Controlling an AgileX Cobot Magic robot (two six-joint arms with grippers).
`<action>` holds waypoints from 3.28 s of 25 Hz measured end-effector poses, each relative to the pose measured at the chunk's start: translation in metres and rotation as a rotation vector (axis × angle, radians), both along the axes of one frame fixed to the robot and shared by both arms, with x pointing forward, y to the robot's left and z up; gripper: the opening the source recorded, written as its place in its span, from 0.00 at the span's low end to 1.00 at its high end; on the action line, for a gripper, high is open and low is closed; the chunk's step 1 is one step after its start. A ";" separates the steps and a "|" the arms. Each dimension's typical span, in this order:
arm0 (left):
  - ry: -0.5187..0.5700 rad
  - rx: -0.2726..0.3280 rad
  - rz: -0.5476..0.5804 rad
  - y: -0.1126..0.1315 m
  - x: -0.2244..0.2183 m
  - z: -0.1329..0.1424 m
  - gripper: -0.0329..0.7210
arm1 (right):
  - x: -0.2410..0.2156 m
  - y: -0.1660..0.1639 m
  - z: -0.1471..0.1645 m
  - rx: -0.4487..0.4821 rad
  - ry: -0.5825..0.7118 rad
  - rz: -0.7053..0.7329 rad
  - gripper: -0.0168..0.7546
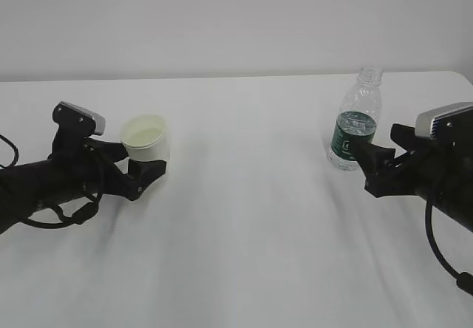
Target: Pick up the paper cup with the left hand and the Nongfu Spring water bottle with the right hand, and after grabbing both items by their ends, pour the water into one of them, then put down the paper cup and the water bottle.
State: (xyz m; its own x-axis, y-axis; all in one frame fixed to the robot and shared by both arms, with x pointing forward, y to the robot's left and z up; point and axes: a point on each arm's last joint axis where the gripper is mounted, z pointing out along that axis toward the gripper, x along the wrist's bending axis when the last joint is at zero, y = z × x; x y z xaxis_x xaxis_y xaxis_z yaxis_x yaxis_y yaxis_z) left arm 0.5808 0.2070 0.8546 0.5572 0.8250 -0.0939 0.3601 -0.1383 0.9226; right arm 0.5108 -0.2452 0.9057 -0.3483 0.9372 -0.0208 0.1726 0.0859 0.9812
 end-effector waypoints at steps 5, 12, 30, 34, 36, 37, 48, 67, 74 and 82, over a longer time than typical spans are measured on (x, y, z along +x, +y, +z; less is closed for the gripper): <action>0.009 -0.012 0.005 0.001 -0.007 -0.002 0.96 | 0.000 0.000 0.000 0.000 0.000 0.000 0.79; -0.012 -0.015 0.022 0.004 -0.019 0.013 0.96 | 0.000 0.000 0.000 0.000 0.000 0.000 0.79; 0.094 -0.043 0.060 0.012 -0.061 0.004 0.95 | 0.000 0.000 0.000 0.000 0.000 0.000 0.79; 0.121 -0.103 0.075 0.013 -0.072 0.004 0.93 | -0.001 0.000 0.001 0.010 0.003 0.004 0.79; 0.113 -0.129 0.075 0.013 -0.076 0.005 0.92 | -0.004 0.000 0.005 0.017 -0.005 0.003 0.79; 0.108 -0.145 0.076 0.013 -0.079 0.005 0.92 | -0.006 0.000 0.007 0.015 -0.002 0.002 0.79; 0.179 -0.166 0.143 0.021 -0.107 -0.002 0.88 | -0.017 -0.006 0.049 0.003 -0.034 -0.045 0.79; -0.106 -0.296 0.236 0.030 -0.104 0.076 0.82 | -0.033 -0.014 0.094 -0.027 0.024 -0.111 0.79; -0.243 -0.337 0.236 0.033 -0.113 0.116 0.80 | -0.032 -0.017 0.132 -0.048 0.005 -0.144 0.79; -0.322 -0.328 0.259 0.040 -0.135 0.156 0.79 | -0.052 -0.023 0.180 -0.051 -0.059 -0.181 0.79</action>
